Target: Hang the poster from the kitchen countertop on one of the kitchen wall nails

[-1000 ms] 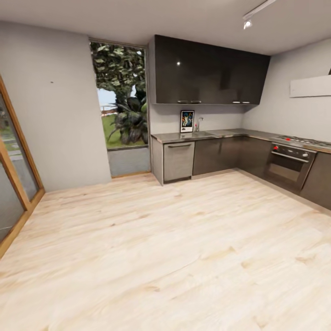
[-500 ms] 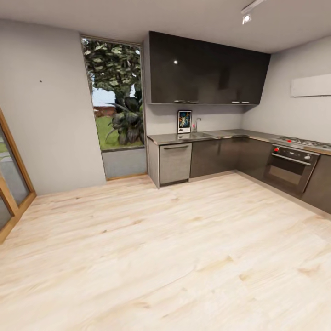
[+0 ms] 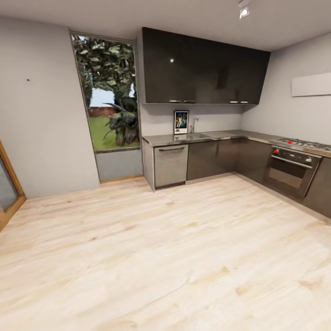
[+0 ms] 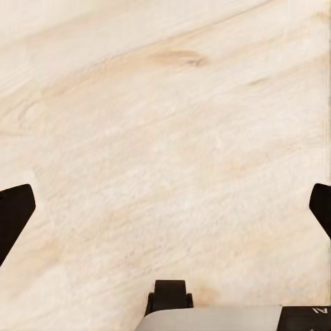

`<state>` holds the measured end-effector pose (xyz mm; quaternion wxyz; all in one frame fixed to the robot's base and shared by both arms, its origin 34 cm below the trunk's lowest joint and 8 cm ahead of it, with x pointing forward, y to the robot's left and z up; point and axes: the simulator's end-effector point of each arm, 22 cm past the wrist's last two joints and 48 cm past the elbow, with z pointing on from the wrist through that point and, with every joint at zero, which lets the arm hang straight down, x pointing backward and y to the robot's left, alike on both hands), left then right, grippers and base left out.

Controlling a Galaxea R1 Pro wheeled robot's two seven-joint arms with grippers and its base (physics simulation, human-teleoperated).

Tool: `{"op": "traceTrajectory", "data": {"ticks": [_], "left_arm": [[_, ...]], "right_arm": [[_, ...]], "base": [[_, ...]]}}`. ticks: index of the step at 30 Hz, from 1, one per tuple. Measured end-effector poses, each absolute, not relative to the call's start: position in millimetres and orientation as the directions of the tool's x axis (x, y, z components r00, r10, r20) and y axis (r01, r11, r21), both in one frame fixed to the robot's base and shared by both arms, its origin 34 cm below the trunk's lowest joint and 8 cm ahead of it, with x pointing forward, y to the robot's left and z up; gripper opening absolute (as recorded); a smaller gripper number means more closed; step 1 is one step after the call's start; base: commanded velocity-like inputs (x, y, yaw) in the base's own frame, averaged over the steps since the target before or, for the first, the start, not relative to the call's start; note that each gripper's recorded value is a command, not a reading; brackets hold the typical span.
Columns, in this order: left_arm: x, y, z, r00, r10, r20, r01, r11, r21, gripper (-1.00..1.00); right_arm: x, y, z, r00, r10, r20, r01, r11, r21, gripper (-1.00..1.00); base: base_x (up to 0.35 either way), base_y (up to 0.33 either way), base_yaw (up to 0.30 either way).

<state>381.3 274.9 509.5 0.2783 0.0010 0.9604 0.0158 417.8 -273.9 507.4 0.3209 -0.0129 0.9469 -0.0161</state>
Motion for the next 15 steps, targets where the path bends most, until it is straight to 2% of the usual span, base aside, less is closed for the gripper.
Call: {"op": "traceTrajectory", "data": {"ticks": [15], "left_arm": [[381.3,274.9,509.5,-0.845,0.011,-0.535,-0.007,1.000,0.031,1.00]], "right_arm": [[418.0,-274.2,507.5,-0.793,-0.035,-0.608,-0.014,0.999,-0.039,1.00]], "base": [[0.277,-0.217,0.000]]}}
